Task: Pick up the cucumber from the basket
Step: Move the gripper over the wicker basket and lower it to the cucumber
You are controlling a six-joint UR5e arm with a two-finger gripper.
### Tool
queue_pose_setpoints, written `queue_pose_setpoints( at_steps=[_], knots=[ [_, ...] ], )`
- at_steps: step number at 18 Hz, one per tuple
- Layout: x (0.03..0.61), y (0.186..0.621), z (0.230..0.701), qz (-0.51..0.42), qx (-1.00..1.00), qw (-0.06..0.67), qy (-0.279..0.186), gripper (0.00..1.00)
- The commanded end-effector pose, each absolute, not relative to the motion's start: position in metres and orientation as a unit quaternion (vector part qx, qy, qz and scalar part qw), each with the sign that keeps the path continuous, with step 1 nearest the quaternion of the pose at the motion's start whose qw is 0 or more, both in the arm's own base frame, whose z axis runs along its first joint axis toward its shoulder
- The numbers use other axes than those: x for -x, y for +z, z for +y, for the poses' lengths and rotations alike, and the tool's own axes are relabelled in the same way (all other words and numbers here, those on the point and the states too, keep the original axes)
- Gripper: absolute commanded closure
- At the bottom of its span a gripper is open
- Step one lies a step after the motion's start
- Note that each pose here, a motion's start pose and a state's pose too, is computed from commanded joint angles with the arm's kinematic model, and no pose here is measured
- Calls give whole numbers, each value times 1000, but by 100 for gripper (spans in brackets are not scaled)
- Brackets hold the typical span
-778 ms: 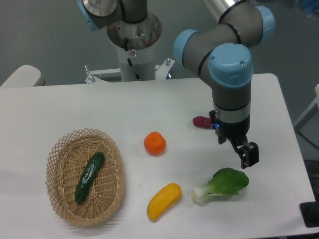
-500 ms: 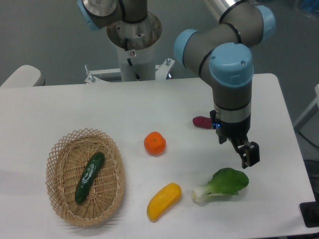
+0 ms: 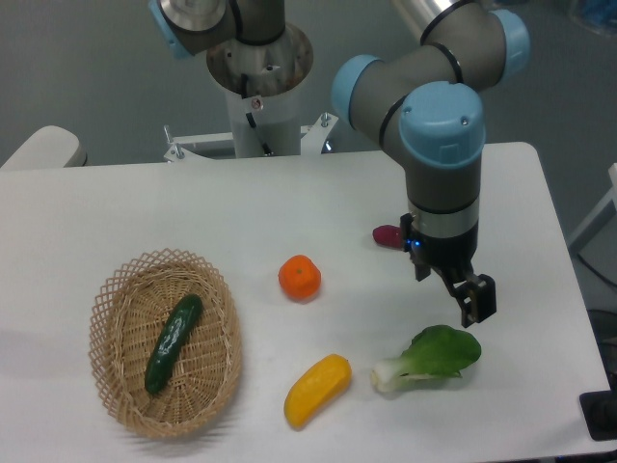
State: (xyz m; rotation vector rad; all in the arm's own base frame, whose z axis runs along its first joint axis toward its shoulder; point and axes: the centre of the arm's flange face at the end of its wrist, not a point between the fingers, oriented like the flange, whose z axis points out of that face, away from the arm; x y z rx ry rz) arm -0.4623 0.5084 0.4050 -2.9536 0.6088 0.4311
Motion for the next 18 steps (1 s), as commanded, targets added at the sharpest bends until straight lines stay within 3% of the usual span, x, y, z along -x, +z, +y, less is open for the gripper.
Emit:
queue_pose_setpoints(
  at_steps=[5, 12, 18],
  knots=[
    [402, 406, 546, 91, 985, 71, 126, 0],
    [285, 364, 590, -40, 994, 70, 77, 0],
    [206, 314, 599, -67, 996, 41, 45, 0]
  ],
)
